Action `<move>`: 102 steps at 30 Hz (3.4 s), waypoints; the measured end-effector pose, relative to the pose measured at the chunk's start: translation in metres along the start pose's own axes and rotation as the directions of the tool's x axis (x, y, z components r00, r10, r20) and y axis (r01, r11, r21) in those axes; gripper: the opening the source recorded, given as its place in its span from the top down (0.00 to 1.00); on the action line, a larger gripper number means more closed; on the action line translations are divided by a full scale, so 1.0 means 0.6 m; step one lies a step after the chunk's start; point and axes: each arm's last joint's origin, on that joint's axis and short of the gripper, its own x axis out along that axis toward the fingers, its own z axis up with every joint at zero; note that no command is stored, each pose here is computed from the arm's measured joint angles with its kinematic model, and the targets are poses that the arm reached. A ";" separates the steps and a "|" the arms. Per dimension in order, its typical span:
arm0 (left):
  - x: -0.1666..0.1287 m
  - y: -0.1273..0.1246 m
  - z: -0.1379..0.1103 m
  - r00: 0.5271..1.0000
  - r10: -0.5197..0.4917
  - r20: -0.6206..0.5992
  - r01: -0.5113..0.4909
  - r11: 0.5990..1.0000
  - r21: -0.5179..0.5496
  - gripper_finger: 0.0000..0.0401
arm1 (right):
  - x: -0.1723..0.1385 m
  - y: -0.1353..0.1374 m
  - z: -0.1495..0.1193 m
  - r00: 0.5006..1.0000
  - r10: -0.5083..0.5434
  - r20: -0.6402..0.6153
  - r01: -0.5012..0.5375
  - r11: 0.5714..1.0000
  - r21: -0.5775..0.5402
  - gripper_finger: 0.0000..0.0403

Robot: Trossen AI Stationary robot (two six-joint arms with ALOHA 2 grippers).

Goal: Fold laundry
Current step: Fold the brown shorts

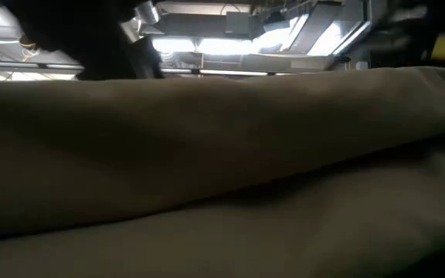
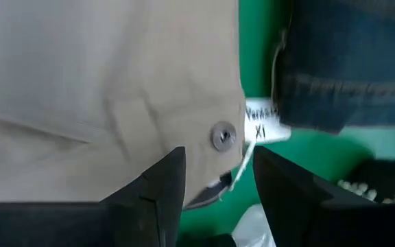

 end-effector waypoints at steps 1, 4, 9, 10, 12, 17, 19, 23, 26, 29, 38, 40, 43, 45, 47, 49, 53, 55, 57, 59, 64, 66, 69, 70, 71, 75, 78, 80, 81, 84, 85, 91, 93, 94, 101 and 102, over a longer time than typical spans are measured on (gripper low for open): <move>0.006 -0.004 -0.008 1.000 -0.001 -0.012 0.001 1.000 -0.007 0.59 | 0.008 -0.002 -0.003 1.000 -0.002 -0.013 0.002 1.000 0.005 0.58; 0.015 -0.014 -0.022 0.999 -0.005 -0.032 0.004 1.000 -0.018 0.59 | 0.033 -0.006 -0.011 0.999 -0.005 -0.035 0.005 1.000 0.022 0.58; 0.024 -0.019 -0.035 0.999 0.000 -0.055 0.000 1.000 -0.004 0.59 | 0.071 -0.003 -0.026 0.998 0.019 -0.058 -0.017 0.999 0.039 0.58; 0.026 -0.020 -0.038 0.998 -0.002 -0.062 0.002 1.000 -0.001 0.59 | 0.077 -0.002 -0.029 0.998 0.024 -0.060 -0.022 0.999 0.039 0.58; 0.033 -0.021 -0.046 0.996 -0.005 -0.088 0.006 1.000 0.010 0.59 | 0.086 0.001 -0.035 0.998 0.031 -0.057 -0.029 0.999 0.040 0.58; 0.049 -0.028 -0.067 0.991 -0.008 -0.135 0.014 0.999 0.037 0.59 | 0.093 0.003 -0.041 0.998 0.029 -0.062 -0.027 0.999 0.037 0.58; 0.049 -0.033 -0.072 0.990 -0.004 -0.140 0.011 0.999 0.048 0.59 | 0.094 0.003 -0.041 0.998 0.028 -0.063 -0.026 0.999 0.036 0.58; 0.046 -0.046 -0.085 0.985 -0.027 -0.168 0.039 0.997 0.068 0.59 | 0.094 0.003 -0.041 0.997 0.028 -0.069 -0.026 0.999 0.035 0.58; 0.042 -0.055 -0.092 0.981 -0.050 -0.186 0.065 0.995 0.078 0.59 | 0.094 0.003 -0.042 0.997 0.026 -0.072 -0.024 0.999 0.033 0.58; 0.035 -0.058 -0.090 0.979 -0.069 -0.191 0.085 0.994 0.075 0.59 | 0.093 0.002 -0.042 0.997 0.025 -0.074 -0.023 0.999 0.033 0.58; -0.009 -0.060 -0.056 0.979 -0.135 -0.151 0.144 0.989 0.046 0.59 | 0.046 -0.009 -0.017 0.998 0.004 -0.069 -0.004 1.000 0.001 0.58; -0.014 -0.059 -0.047 0.983 -0.140 -0.117 0.147 0.988 0.052 0.59 | 0.032 -0.013 -0.010 0.998 -0.009 -0.061 0.009 1.000 0.001 0.58; -0.022 -0.057 -0.037 0.991 -0.114 -0.063 0.118 0.991 0.059 0.59 | 0.010 -0.015 0.002 1.000 -0.016 -0.021 0.016 1.000 0.006 0.58; -0.024 -0.056 -0.029 0.996 -0.092 -0.012 0.092 0.994 0.054 0.59 | -0.005 -0.011 0.009 1.000 -0.013 0.017 0.013 1.000 0.001 0.58; -0.024 -0.058 -0.024 0.996 -0.079 0.039 0.077 0.996 0.052 0.59 | -0.020 -0.001 0.016 0.998 -0.006 0.068 0.007 1.000 -0.012 0.58; -0.023 -0.060 -0.018 0.994 -0.071 0.087 0.067 0.997 0.045 0.59 | -0.033 0.012 0.020 0.993 0.008 0.119 -0.004 0.999 -0.033 0.58; -0.019 -0.064 -0.015 0.989 -0.072 0.133 0.066 0.996 0.054 0.59 | -0.047 0.045 0.019 0.979 0.040 0.201 -0.023 0.996 -0.085 0.58; -0.014 -0.068 -0.017 0.985 -0.087 0.147 0.078 0.995 0.065 0.59 | -0.051 0.063 0.016 0.970 0.070 0.232 -0.044 0.992 -0.118 0.58; -0.006 -0.075 -0.022 0.981 -0.106 0.162 0.095 0.993 0.074 0.59 | -0.055 0.083 0.011 0.959 0.110 0.261 -0.072 0.986 -0.154 0.58; 0.005 -0.083 -0.030 0.977 -0.129 0.171 0.117 0.990 0.081 0.59 | -0.060 0.101 0.004 0.950 0.140 0.278 -0.090 0.978 -0.186 0.58; 0.029 -0.094 -0.054 0.977 -0.148 0.152 0.134 0.986 0.101 0.59 | -0.070 0.136 -0.017 0.941 0.162 0.298 -0.103 0.974 -0.204 0.58; 0.039 -0.094 -0.063 0.981 -0.144 0.131 0.131 0.986 0.103 0.59 | -0.070 0.145 -0.023 0.935 0.161 0.316 -0.106 0.977 -0.184 0.58; 0.052 -0.094 -0.078 0.985 -0.136 0.104 0.124 0.986 0.113 0.59 | -0.057 0.155 -0.036 0.940 0.154 0.305 -0.108 0.981 -0.161 0.58; 0.056 -0.094 -0.082 0.986 -0.140 0.091 0.129 0.985 0.116 0.59 | -0.052 0.158 -0.040 0.943 0.152 0.297 -0.112 0.983 -0.148 0.58; 0.058 -0.095 -0.085 0.986 -0.148 0.078 0.138 0.983 0.119 0.59 | -0.046 0.159 -0.045 0.947 0.152 0.284 -0.116 0.984 -0.138 0.58; 0.070 -0.096 -0.100 0.983 -0.181 0.021 0.177 0.976 0.124 0.59 | -0.018 0.160 -0.062 0.965 0.162 0.208 -0.144 0.985 -0.098 0.58; 0.070 -0.100 -0.105 0.979 -0.205 -0.002 0.204 0.971 0.128 0.59 | 0.001 0.159 -0.074 0.972 0.187 0.141 -0.175 0.980 -0.091 0.58; 0.070 -0.102 -0.108 0.979 -0.205 -0.014 0.205 0.970 0.133 0.59 | 0.013 0.158 -0.081 0.976 0.187 0.108 -0.177 0.980 -0.094 0.58; 0.070 -0.102 -0.109 0.979 -0.203 -0.020 0.203 0.970 0.135 0.59 | 0.017 0.158 -0.083 0.977 0.192 0.096 -0.183 0.978 -0.096 0.58; 0.070 -0.102 -0.110 0.977 -0.211 -0.035 0.214 0.968 0.133 0.59 | 0.024 0.157 -0.088 0.977 0.202 0.071 -0.195 0.976 -0.098 0.58; 0.069 -0.102 -0.111 0.975 -0.218 -0.044 0.222 0.967 0.129 0.59 | 0.024 0.157 -0.089 0.977 0.204 0.067 -0.197 0.975 -0.099 0.58; 0.068 -0.102 -0.112 0.968 -0.240 -0.078 0.247 0.963 0.107 0.64 | 0.015 0.157 -0.088 0.973 0.228 0.042 -0.219 0.963 -0.155 0.58; 0.068 -0.102 -0.108 0.966 -0.251 -0.061 0.256 0.961 0.100 0.67 | 0.007 0.158 -0.084 0.972 0.228 0.054 -0.217 0.963 -0.162 0.58; 0.068 -0.102 -0.107 0.966 -0.252 -0.053 0.256 0.962 0.098 0.68 | 0.002 0.158 -0.081 0.972 0.227 0.062 -0.214 0.962 -0.171 0.58; 0.060 -0.104 -0.094 0.955 -0.295 -0.027 0.296 0.954 0.050 0.73 | -0.033 0.159 -0.064 0.965 0.233 0.119 -0.210 0.961 -0.181 0.58; 0.059 -0.105 -0.094 0.955 -0.296 -0.027 0.297 0.954 0.042 0.74 | -0.038 0.159 -0.061 0.963 0.232 0.136 -0.206 0.962 -0.180 0.58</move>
